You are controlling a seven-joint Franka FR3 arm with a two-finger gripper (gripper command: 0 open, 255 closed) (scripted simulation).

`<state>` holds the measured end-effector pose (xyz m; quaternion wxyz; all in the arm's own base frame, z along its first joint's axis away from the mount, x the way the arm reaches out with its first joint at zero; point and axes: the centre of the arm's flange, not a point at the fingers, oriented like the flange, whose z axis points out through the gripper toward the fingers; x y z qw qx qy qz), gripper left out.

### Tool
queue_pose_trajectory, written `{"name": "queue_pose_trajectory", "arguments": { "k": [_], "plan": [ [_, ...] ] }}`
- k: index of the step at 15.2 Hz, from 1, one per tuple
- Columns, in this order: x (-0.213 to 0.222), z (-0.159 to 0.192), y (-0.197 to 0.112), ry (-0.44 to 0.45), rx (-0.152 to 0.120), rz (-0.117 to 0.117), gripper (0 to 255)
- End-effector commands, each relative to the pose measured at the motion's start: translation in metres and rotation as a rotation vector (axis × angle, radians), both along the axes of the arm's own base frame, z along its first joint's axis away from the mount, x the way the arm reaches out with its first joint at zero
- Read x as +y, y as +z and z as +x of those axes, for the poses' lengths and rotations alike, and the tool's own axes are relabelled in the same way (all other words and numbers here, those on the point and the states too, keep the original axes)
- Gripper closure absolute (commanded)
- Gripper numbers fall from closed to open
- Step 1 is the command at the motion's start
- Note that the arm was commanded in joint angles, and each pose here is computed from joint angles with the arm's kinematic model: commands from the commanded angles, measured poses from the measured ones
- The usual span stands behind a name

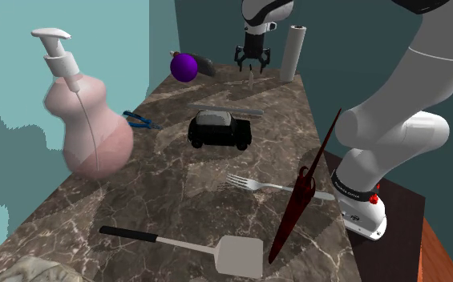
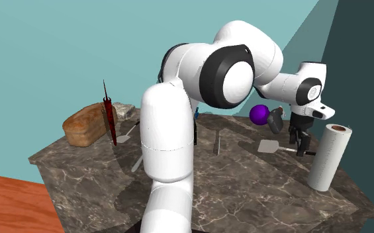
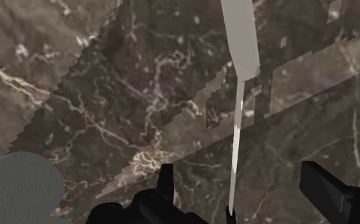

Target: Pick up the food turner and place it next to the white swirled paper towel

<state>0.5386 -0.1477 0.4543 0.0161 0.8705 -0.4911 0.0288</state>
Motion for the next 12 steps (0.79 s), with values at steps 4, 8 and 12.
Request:
{"name": "queue_pose_trajectory", "arguments": {
  "k": [4, 8, 12],
  "plan": [
    [0.003, -0.002, 0.050, 0.000, 0.000, 0.000, 0],
    [0.003, -0.002, 0.050, 0.000, 0.000, 0.000, 0],
    [0.003, -0.002, 0.050, 0.000, 0.000, 0.000, 0]
  ]
}}
